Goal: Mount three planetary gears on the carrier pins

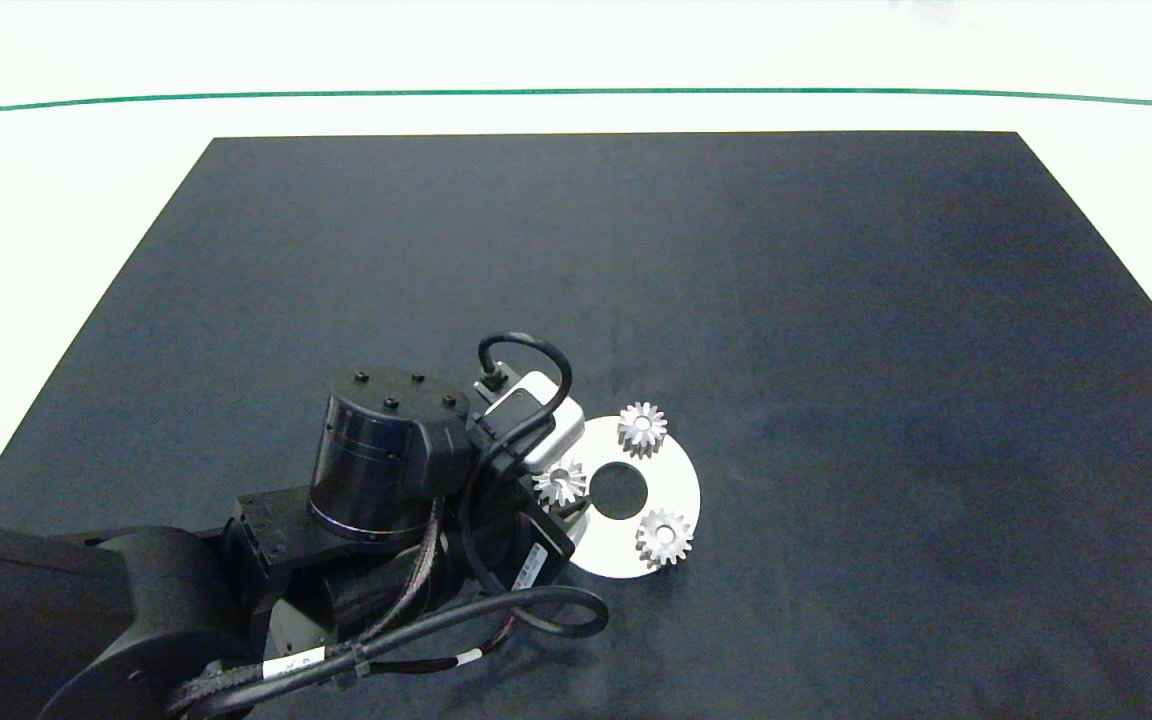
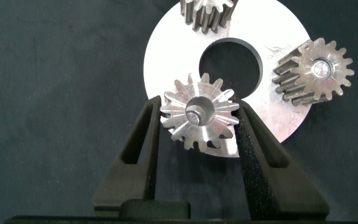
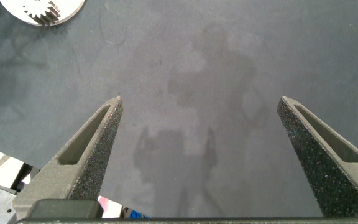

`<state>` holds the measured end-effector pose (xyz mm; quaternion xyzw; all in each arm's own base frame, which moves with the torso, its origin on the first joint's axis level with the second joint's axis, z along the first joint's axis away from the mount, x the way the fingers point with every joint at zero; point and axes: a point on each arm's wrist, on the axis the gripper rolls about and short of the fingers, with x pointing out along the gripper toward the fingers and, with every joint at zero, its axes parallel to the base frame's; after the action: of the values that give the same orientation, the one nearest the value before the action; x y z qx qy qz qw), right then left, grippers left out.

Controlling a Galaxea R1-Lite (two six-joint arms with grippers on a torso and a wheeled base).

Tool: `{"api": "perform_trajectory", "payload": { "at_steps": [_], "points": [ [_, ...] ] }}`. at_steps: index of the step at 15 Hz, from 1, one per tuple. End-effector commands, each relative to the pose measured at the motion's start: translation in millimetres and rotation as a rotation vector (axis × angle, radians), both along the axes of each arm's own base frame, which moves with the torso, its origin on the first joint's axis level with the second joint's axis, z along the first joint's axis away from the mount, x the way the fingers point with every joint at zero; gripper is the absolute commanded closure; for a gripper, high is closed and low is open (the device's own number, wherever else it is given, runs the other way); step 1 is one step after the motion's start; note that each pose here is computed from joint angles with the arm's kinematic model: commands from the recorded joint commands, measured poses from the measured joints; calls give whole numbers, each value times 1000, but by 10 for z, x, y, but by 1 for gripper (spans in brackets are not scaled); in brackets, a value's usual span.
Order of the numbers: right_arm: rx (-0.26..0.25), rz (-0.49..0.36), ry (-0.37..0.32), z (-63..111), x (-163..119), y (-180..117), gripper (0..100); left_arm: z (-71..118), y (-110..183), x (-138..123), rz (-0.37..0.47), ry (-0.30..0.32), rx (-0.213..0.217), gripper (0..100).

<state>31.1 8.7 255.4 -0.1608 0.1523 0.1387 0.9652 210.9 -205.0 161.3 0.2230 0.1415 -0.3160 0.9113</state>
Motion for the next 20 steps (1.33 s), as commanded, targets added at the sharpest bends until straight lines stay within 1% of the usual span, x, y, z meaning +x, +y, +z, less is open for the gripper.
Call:
{"api": "perform_trajectory", "payload": {
  "at_steps": [1, 9, 15, 20],
  "points": [
    [-2, 0, 2, -2, 1, 0, 0, -5, -3, 5, 0, 0, 0, 93],
    [-3, 0, 3, -3, 0, 0, 0, -13, 8, -4, -10, 4, -6, 93],
    [-3, 0, 3, -3, 0, 0, 0, -31, 39, 16, -15, -16, -36, 93],
    [-3, 0, 3, -3, 0, 0, 0, -3, 27, 22, -16, -44, -65, 93]
  ]
}}
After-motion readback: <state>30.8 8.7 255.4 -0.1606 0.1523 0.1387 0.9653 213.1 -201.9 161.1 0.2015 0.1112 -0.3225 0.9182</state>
